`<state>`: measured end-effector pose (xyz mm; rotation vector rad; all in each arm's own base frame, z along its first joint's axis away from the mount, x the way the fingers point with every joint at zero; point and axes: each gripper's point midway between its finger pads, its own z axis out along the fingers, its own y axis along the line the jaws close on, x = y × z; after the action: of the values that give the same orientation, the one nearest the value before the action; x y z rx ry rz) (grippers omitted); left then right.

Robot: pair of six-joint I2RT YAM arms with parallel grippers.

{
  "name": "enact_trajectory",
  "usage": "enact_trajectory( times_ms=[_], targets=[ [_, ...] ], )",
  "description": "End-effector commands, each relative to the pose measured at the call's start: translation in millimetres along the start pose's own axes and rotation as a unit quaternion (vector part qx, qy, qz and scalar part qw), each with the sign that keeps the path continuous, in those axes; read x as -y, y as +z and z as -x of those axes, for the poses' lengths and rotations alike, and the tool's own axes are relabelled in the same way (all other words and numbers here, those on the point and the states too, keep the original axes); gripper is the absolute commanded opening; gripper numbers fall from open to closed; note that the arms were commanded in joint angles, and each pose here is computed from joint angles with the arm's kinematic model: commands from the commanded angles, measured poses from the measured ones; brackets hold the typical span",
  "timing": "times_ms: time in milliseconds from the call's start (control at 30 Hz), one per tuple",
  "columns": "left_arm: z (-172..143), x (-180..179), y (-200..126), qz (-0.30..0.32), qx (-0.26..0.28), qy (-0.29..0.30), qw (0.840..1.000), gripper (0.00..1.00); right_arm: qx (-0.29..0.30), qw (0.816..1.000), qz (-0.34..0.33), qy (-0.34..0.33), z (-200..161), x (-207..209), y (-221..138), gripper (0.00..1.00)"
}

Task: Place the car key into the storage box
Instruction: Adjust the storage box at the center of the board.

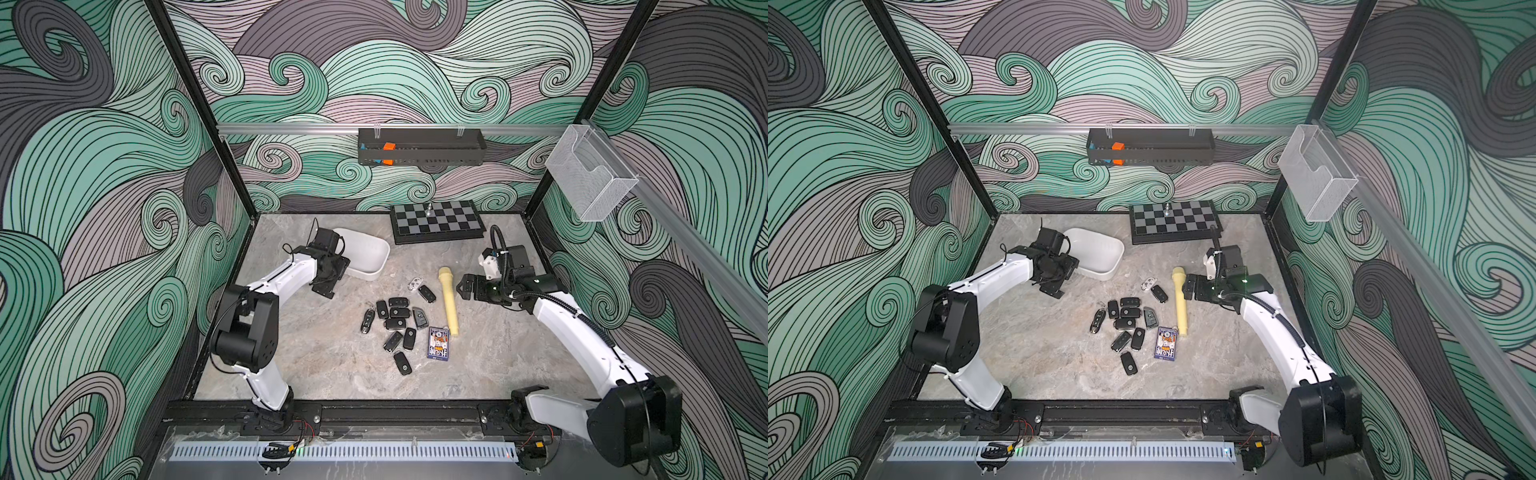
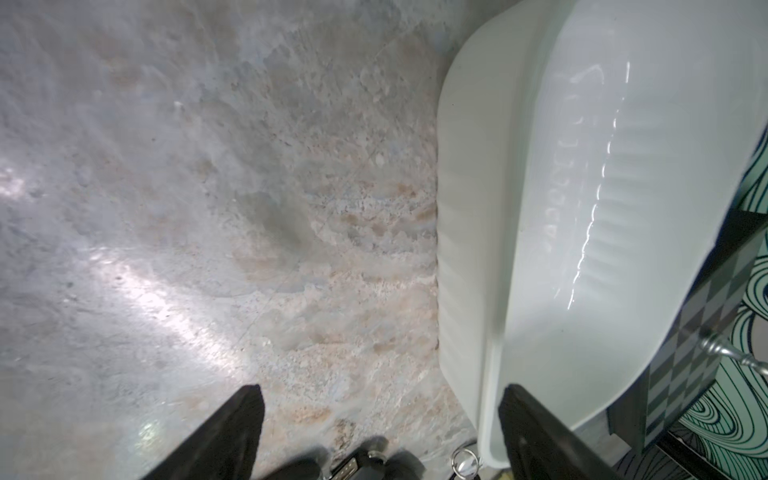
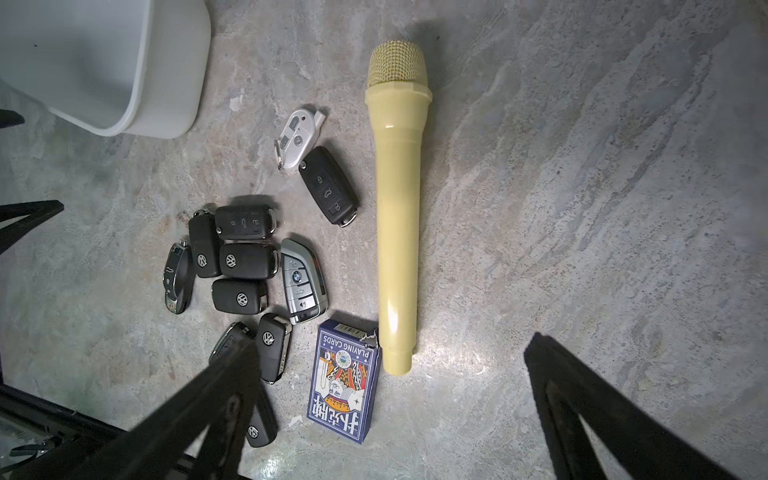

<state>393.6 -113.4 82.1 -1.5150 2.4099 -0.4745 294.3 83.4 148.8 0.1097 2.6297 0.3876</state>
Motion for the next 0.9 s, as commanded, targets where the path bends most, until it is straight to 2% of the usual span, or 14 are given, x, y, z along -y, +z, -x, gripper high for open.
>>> enact_trajectory(
  times_ms=[0,100,200,300,633,867],
  targets=[
    [4.4,21.3,-4.1,-0.004,0.014,-0.011,1.0,0.89,-0.004,1.0,0.007,0.008,-5.3,-2.3,-4.2,0.99],
    [6.7,29.8,2.2,0.003,0.018,-0.003,1.0,0.88,-0.024,0.999,0.017,0.022,-13.1,-5.3,-1.3,0.99],
    [4.6,29.6,13.8,0.018,0.01,-0.002,1.0,0.82,-0.042,0.998,0.025,0.024,-20.6,-7.1,-0.3,0.99],
    [0.8,25.2,24.6,0.026,0.007,-0.003,1.0,0.68,-0.041,0.998,0.041,0.019,-23.8,-12.5,-4.0,0.99],
    [-7.6,19.9,49.6,0.045,-0.007,0.048,0.998,0.43,-0.028,0.997,0.066,0.015,-21.9,-21.6,-15.1,0.99],
    [-7.4,8.0,50.4,0.072,-0.017,0.087,0.993,0.09,-0.029,0.997,0.074,0.016,-23.9,-24.6,-16.8,0.99]
  ],
)
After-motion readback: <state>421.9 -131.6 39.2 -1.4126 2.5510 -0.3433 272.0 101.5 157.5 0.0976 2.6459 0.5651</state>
